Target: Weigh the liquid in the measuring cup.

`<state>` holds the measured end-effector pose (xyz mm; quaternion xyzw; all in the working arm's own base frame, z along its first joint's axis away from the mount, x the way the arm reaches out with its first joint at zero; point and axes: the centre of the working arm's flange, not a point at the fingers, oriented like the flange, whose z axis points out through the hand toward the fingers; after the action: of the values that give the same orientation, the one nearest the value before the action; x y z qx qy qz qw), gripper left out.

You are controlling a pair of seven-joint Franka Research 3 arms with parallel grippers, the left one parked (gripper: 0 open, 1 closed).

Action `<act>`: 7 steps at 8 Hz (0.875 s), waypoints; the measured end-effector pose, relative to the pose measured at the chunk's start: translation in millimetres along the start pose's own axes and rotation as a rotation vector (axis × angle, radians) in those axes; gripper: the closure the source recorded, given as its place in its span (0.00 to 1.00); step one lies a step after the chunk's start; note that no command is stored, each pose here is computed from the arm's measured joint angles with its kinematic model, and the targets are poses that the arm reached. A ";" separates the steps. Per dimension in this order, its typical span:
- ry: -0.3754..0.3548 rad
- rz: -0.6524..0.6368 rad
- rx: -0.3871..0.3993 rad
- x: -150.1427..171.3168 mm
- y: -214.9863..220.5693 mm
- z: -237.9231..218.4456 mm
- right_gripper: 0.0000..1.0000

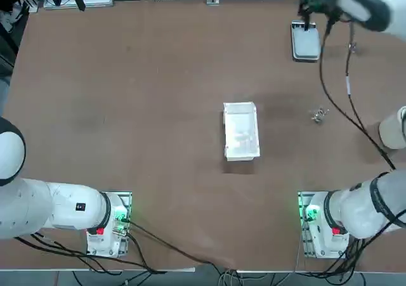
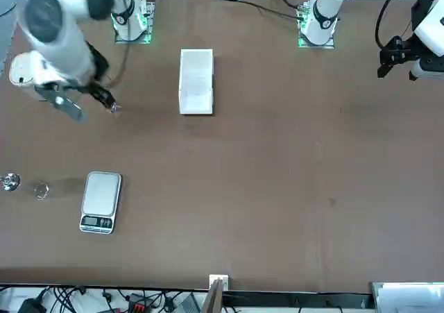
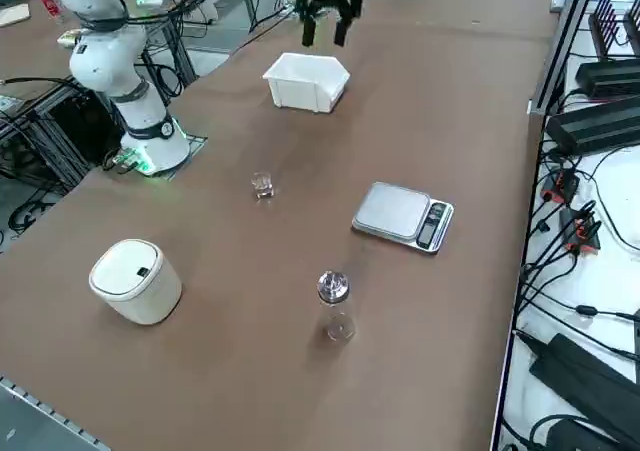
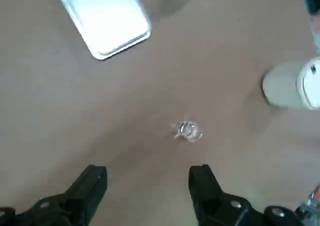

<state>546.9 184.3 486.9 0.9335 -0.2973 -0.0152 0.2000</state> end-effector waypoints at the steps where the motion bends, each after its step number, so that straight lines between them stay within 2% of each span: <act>1: 0.026 0.095 -0.053 -11.4 -26.9 20.0 0.00; 4: 0.082 0.377 -0.174 -35.1 -81.6 80.6 0.00; 7: 0.175 0.658 -0.293 -38.8 -112.6 152.5 0.01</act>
<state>554.3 234.2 300.1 0.7472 -0.5580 0.0876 0.3502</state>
